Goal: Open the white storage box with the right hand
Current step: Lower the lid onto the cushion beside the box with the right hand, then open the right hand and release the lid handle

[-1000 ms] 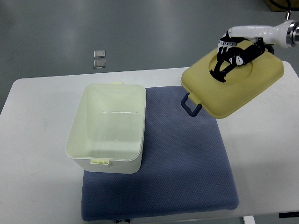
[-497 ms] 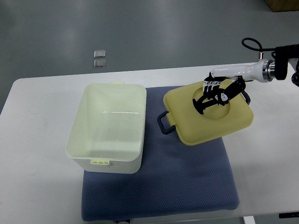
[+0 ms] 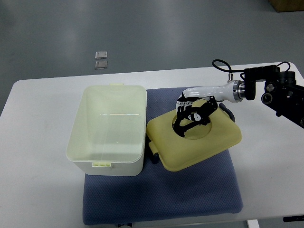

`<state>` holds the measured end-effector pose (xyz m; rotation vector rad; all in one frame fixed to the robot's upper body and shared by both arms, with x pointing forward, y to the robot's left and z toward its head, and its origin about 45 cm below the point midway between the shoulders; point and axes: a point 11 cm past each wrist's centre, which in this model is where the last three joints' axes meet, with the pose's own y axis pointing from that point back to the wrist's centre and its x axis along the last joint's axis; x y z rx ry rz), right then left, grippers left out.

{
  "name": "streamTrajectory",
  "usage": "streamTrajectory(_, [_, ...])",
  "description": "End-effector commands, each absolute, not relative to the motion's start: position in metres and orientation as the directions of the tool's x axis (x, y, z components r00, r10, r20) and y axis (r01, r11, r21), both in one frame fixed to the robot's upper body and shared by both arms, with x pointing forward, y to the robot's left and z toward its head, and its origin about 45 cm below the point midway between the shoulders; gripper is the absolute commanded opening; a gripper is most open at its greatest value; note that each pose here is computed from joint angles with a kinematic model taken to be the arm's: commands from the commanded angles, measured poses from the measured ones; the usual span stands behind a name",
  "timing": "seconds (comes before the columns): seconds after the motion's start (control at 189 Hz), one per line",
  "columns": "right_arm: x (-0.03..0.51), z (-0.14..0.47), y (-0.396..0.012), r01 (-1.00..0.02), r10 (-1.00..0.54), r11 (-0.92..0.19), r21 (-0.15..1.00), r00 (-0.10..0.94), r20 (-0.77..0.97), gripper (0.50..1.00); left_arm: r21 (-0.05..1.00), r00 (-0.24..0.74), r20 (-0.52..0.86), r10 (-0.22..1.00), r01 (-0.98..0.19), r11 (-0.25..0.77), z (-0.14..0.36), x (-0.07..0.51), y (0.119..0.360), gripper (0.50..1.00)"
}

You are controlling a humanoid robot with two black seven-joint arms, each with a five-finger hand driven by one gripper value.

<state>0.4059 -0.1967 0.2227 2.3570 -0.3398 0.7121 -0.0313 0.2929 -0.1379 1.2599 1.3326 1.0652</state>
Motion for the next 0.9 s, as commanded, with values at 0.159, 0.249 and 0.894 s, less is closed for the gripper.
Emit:
streamTrajectory(0.159, [0.402, 0.213, -0.202, -0.408, -0.069, -0.753, 0.517, 0.829, 0.554, 0.95, 0.987, 0.015, -0.076, 0.997, 0.142, 0.073, -0.138, -0.032, 0.295, 1.0])
streamTrajectory(0.249, [0.403, 0.213, -0.206, -0.415, -0.077, -0.748, 0.518, 0.829, 0.553, 0.95, 0.987, 0.017, -0.079, 0.997, 0.141, 0.076, -0.138, -0.032, 0.294, 1.0])
streamTrajectory(0.894, [0.432, 0.279, -0.264, -0.58, -0.453, -0.763, 0.286, 0.795, 0.404, 0.95, 0.986, 0.02, -0.085, 0.996, 0.143, 0.082, -0.138, -0.032, 0.292, 1.0])
